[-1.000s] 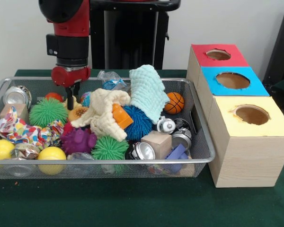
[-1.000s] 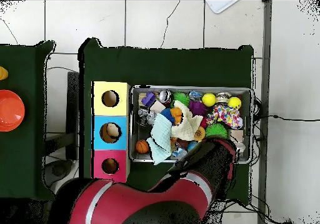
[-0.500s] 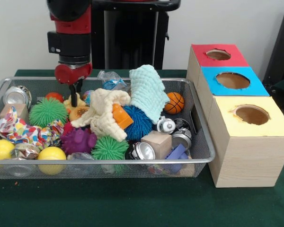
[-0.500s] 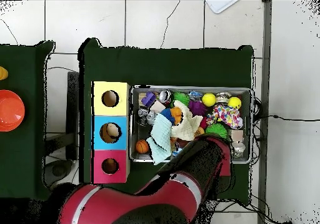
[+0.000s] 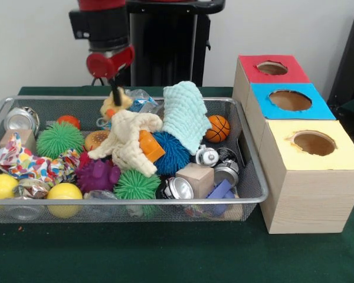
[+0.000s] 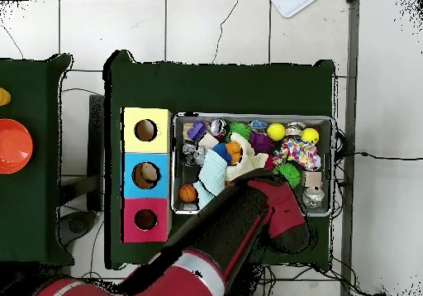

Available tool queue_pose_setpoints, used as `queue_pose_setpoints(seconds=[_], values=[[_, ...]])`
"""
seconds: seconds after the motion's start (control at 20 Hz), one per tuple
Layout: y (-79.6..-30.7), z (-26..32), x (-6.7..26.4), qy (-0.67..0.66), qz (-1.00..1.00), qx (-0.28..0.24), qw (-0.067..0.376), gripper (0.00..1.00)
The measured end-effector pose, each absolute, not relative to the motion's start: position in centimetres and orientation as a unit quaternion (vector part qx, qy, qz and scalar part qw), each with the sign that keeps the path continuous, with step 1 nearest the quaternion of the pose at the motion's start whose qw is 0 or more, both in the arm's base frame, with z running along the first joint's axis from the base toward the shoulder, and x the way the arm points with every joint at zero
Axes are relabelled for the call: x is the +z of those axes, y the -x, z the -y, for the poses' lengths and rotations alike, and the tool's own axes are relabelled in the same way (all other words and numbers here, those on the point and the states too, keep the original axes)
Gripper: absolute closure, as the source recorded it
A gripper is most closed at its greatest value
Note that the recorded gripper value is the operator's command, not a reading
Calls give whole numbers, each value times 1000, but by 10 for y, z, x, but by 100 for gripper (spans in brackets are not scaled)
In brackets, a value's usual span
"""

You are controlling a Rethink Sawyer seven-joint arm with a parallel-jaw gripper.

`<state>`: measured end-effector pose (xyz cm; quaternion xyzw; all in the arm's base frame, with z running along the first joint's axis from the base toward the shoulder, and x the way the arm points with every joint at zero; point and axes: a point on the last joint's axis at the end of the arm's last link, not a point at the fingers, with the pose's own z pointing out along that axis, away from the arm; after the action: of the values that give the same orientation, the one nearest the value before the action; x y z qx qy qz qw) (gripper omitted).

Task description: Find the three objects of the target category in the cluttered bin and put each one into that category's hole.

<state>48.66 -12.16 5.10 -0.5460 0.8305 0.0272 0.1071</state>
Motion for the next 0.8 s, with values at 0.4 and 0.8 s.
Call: queue_pose_setpoints(seconds=[0.4, 0.8], values=[[-495, 86, 113, 515, -843, 94, 125, 100], [-502, 31, 187, 489, -846, 154, 147, 100]])
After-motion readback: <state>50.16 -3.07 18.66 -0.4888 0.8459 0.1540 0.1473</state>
